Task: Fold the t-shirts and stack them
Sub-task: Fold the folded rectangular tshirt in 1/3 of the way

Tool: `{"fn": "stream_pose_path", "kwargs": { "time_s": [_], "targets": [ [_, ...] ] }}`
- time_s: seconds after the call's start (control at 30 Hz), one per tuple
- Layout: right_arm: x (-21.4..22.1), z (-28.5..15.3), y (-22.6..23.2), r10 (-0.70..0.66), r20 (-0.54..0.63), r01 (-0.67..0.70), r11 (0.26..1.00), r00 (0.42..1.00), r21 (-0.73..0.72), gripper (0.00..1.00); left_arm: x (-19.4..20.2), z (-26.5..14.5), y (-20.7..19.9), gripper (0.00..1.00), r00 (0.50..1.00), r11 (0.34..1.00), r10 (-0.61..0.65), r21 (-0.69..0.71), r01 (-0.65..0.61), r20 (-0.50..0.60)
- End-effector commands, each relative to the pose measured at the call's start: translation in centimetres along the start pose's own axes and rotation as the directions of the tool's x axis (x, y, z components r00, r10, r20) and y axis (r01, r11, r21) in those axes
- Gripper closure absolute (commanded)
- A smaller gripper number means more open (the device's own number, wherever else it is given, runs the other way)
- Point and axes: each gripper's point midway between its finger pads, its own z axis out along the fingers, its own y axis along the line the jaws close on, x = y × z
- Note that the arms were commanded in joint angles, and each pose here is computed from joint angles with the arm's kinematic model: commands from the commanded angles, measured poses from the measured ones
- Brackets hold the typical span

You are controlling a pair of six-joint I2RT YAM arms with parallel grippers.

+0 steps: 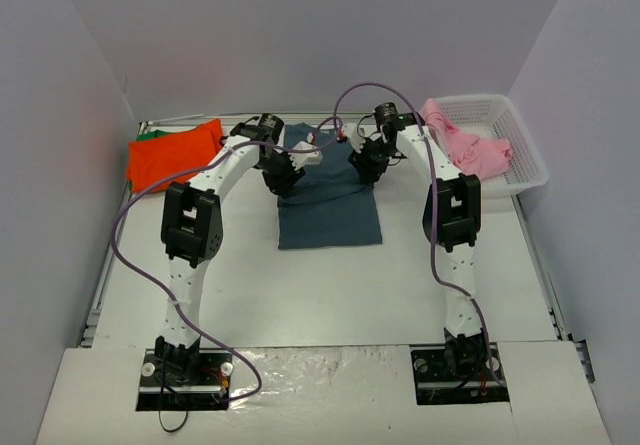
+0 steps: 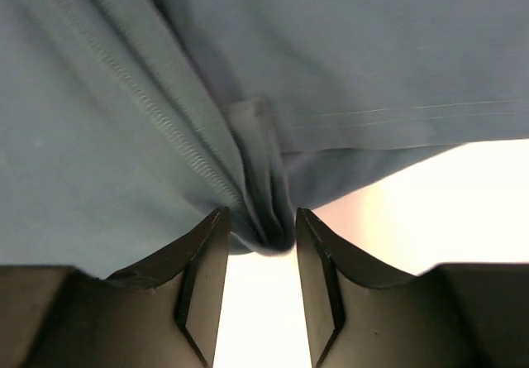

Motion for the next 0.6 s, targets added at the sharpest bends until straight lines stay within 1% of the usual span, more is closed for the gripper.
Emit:
{"fn": "stream_pose_path", "kwargs": {
  "time_s": [0.0,0.07,0.17,0.27,0.4,0.47,0.57],
  "targets": [
    [-2.3,-2.6,-2.4,0.02,0.053,-0.027,0.991,0.998,0.129,0.65,-3.7,-4.8,2.7,0.71,0.995,0.984,0.072,-0.171,-0.059,0.071],
    [-3.4,-3.8,-3.1,0.007,0.082,-0.022,0.982,0.997,0.187,0.64,-4.4,-6.3,3.2,0.7,0.993,0.973,0.085,-0.22,-0.066,0.077],
    [-4.3,-5.5,-3.7,0.001,0.093,-0.025,0.966,0.996,0.256,0.62,-4.9,-8.0,3.6,0.69,0.992,0.959,0.094,-0.276,-0.068,0.08],
    [-4.9,-6.7,-3.2,0.003,0.103,-0.031,0.962,0.995,0.272,0.62,-5.1,-9.4,3.4,0.69,0.992,0.947,0.092,-0.315,-0.06,0.09],
    [-4.9,-7.8,-2.1,0.001,0.103,-0.03,0.961,0.995,0.275,0.62,-4.7,-10.7,2.0,0.69,0.991,0.945,0.077,-0.324,-0.038,0.109],
    [-5.1,-8.8,-1.7,0.005,0.108,-0.036,0.957,0.994,0.289,0.62,-3.9,-10.2,1.1,0.69,0.993,0.953,0.047,-0.302,-0.012,0.11],
    [-4.6,-8.8,0.1,0.01,0.109,-0.037,0.968,0.994,0.249,0.63,-3.7,-10.8,-0.8,0.69,0.989,0.962,0.047,-0.271,-0.007,0.14]
  ]
}}
